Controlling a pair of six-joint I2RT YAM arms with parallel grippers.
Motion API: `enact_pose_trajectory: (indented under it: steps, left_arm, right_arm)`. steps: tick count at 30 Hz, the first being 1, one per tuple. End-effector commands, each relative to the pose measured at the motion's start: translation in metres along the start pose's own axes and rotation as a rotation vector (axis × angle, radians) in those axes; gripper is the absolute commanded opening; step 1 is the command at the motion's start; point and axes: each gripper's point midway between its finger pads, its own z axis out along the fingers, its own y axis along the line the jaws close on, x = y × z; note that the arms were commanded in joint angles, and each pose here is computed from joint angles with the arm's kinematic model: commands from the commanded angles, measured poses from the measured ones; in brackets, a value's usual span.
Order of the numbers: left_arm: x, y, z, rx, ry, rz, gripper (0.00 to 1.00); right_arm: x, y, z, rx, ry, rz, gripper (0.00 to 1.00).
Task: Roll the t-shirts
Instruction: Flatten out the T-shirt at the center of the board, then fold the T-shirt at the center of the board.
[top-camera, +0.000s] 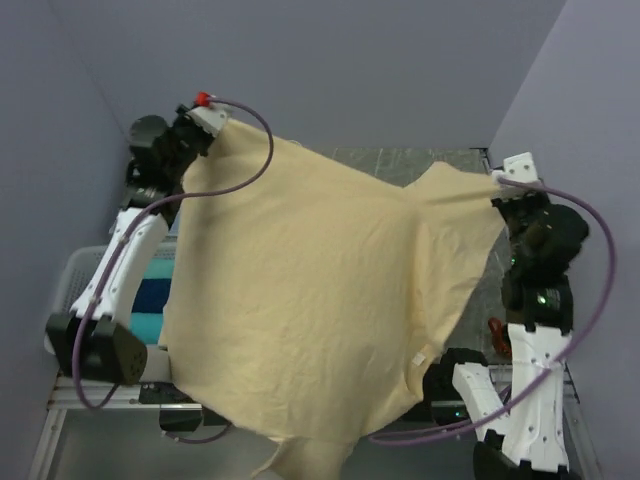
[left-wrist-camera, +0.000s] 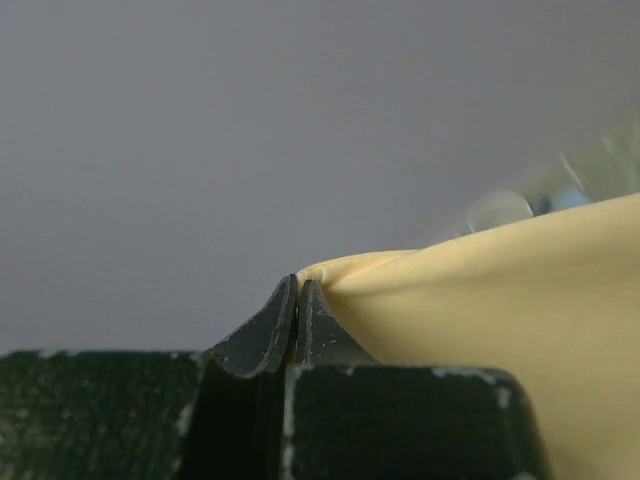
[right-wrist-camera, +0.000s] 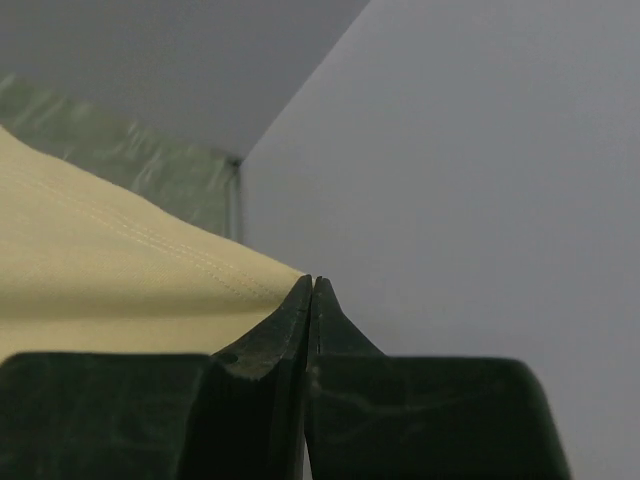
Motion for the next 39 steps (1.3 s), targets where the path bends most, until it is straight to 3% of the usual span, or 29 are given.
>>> enact_pose_trajectory:
  steps: [1,2,3,5,6,15,21,28,34,39]
  left_arm:
    - [0.096,-0.064,0.036,0.173,0.19,0.007,0.01]
    - [0.107,-0.07,0.044,0.187,0.211,0.006,0.01]
    - [0.143,-0.084,0.057,0.199,0.286,-0.004,0.01]
    - [0.153,-0.085,0.079,0.19,0.315,0.002,0.01]
    - [0.184,-0.096,0.093,0.195,0.375,-0.004,0.01]
    - [0.237,-0.124,0.167,0.187,0.461,-0.001,0.01]
    - [0.247,-0.133,0.189,0.157,0.437,0.037,0.01]
    - [0.249,-0.106,0.207,0.023,0.413,0.149,0.01]
    - [0.249,-0.11,0.221,0.016,0.381,0.133,0.01]
    - [0.249,-0.12,0.212,0.05,0.366,0.102,0.01]
  right_arm:
    - [0.094,0.07,0.027,-0.112,0.239,0.081,0.0]
    - [0.12,0.086,0.032,-0.117,0.312,0.103,0.0]
    - [0.141,0.1,0.043,-0.136,0.381,0.114,0.0]
    - [0.159,0.115,0.057,-0.135,0.421,0.15,0.0]
    - [0.173,0.127,0.064,-0.163,0.455,0.147,0.0]
    - [0.247,0.164,0.114,-0.187,0.635,0.015,0.0]
    - [0.268,0.171,0.167,-0.143,0.716,0.029,0.0]
    - [0.275,0.173,0.231,-0.082,0.731,0.042,0.0]
    - [0.288,0.186,0.259,-0.095,0.75,0.041,0.0]
    - [0.281,0.187,0.256,-0.11,0.745,0.055,0.0]
